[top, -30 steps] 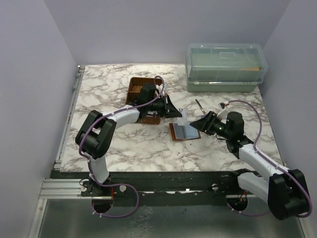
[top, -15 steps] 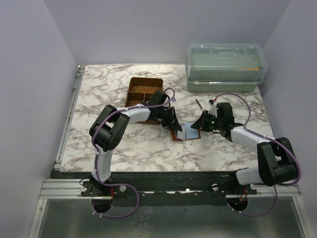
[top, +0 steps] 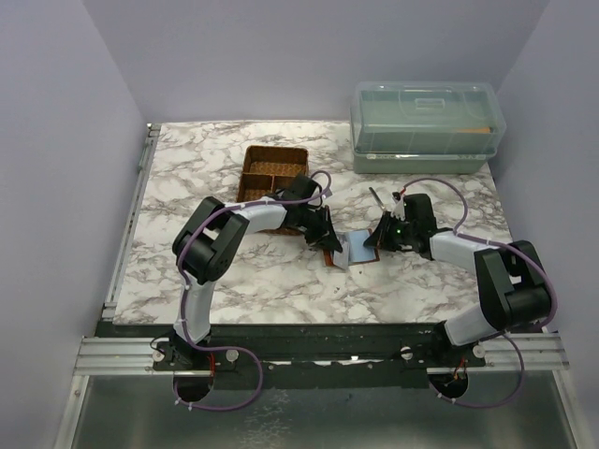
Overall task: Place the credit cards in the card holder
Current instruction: Insert the credit card into the card holder.
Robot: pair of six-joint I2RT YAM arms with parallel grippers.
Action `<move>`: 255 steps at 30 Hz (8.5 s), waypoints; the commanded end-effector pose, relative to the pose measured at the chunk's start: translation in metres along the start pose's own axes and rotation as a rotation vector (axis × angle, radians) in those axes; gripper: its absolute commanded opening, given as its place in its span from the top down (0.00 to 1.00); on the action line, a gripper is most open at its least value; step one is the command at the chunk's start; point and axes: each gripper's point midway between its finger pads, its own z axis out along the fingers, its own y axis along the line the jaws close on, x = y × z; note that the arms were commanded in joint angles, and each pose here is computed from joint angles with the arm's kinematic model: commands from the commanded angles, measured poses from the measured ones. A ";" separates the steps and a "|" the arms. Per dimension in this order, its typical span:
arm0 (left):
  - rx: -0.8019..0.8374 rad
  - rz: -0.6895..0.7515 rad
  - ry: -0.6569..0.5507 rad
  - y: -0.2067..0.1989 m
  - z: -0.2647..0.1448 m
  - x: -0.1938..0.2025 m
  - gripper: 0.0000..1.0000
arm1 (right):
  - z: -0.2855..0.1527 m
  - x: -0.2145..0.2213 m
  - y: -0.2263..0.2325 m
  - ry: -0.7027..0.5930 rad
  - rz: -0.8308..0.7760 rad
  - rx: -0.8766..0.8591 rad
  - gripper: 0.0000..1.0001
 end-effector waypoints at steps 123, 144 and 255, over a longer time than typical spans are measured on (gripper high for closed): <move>-0.228 0.047 -0.177 0.023 0.018 -0.018 0.58 | 0.001 0.019 -0.020 0.078 0.051 0.089 0.90; -0.225 0.148 -0.128 -0.013 0.045 -0.018 0.58 | 0.001 0.020 -0.018 0.080 0.041 0.073 0.90; -0.251 0.100 -0.059 0.043 0.033 -0.005 1.00 | -0.020 0.015 0.012 0.032 0.046 -0.069 0.55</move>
